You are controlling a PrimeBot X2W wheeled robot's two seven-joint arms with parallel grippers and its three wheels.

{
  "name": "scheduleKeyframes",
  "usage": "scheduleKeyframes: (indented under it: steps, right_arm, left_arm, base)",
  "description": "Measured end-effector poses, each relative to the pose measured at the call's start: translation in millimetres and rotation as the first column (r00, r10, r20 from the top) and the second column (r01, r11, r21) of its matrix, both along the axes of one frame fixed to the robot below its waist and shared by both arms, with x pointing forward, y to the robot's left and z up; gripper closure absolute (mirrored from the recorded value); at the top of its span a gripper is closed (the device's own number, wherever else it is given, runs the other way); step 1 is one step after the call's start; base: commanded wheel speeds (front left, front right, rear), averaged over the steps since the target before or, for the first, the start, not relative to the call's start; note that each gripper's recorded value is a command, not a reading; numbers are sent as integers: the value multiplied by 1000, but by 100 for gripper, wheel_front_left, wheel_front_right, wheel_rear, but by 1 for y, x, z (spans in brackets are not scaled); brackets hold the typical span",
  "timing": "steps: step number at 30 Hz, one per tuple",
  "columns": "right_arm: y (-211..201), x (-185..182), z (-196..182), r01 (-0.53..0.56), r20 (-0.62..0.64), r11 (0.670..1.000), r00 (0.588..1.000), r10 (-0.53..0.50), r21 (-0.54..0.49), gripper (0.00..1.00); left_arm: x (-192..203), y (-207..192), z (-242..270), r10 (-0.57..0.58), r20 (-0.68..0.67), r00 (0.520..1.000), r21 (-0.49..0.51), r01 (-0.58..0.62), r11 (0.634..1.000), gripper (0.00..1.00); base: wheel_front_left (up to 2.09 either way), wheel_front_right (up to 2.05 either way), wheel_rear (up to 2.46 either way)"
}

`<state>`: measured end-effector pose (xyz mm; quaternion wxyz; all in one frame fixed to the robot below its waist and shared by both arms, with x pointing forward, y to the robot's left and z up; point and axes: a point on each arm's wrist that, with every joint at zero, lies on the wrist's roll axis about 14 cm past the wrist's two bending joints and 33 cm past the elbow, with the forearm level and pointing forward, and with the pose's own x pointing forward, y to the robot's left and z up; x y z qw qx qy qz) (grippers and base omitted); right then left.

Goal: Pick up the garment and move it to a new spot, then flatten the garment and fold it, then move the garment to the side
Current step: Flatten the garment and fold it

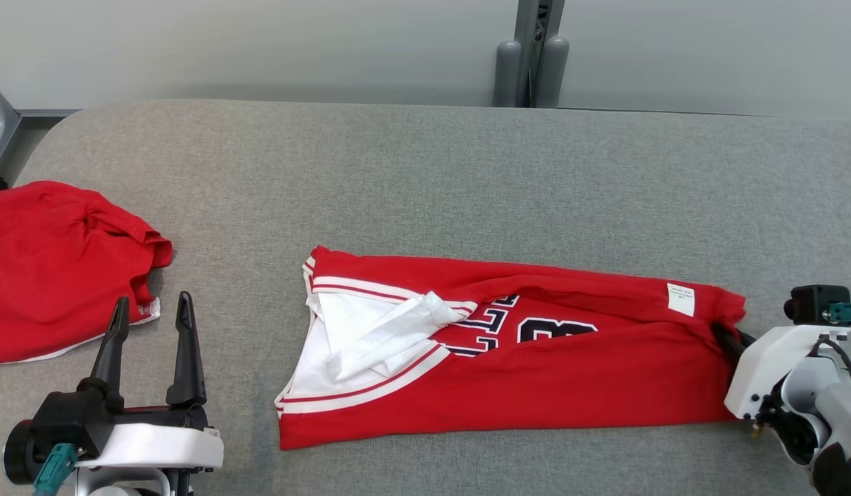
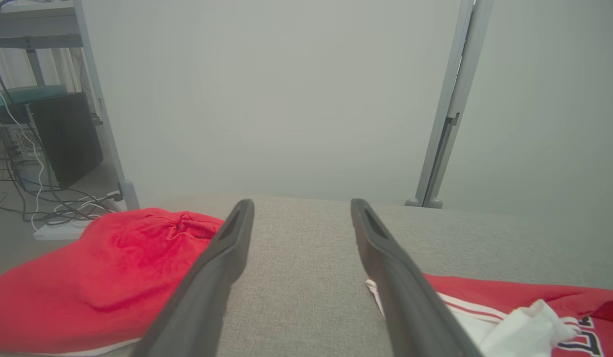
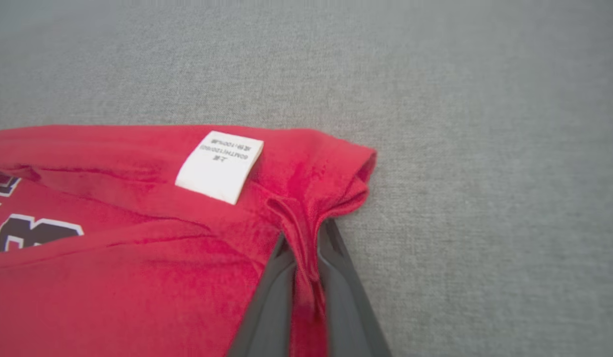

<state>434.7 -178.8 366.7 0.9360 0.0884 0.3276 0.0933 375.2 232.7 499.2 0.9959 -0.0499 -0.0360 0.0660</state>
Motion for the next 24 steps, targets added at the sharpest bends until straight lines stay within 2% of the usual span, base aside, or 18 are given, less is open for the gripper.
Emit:
scheduleKeyframes:
  steps: [3, 9, 12, 15, 18, 20, 21, 24]
  right_arm:
    - [-17, 2, 5, 26, 23, 999, 999, -25, -26, 100]
    - [-86, 15, 27, 125, 102, 980, 989, -110, -155, 100]
    - [-93, 19, 35, 142, 124, 977, 985, -123, -159, 100]
    - [-76, 24, 41, 135, 132, 987, 983, -124, -83, 100]
    - [-42, 28, 55, 100, 126, 992, 986, -108, 72, 100]
    - [-16, 24, 71, 48, 112, 978, 991, -72, 203, 100]
    - [-16, 24, 71, 48, 112, 978, 991, -72, 203, 100]
    - [8, 21, 94, -11, 120, 947, 992, -29, 321, 100]
  left_arm:
    - [1, -3, 0, -8, 2, 1000, 1, 8, 1000, 0]
    - [3, -7, 2, -19, 9, 1000, -5, 19, 1000, 0]
    - [4, -8, 3, -20, 12, 1000, -8, 20, 1000, 0]
    - [4, -10, 1, -19, 7, 1000, -15, 19, 1000, 0]
    - [5, -12, 2, -21, 10, 1000, -24, 22, 999, 0]
    - [6, -14, 4, -25, 18, 1000, -31, 26, 999, 0]
    - [6, -14, 4, -25, 18, 1000, -31, 26, 999, 0]
    - [6, -14, 7, -21, 28, 999, -33, 22, 999, 0]
  base:
    - [0, 0, 0]
    - [0, 0, 0]
    - [0, 0, 0]
    - [0, 0, 0]
    - [0, 0, 0]
    - [0, 0, 0]
    - [0, 0, 0]
    - [0, 0, 0]
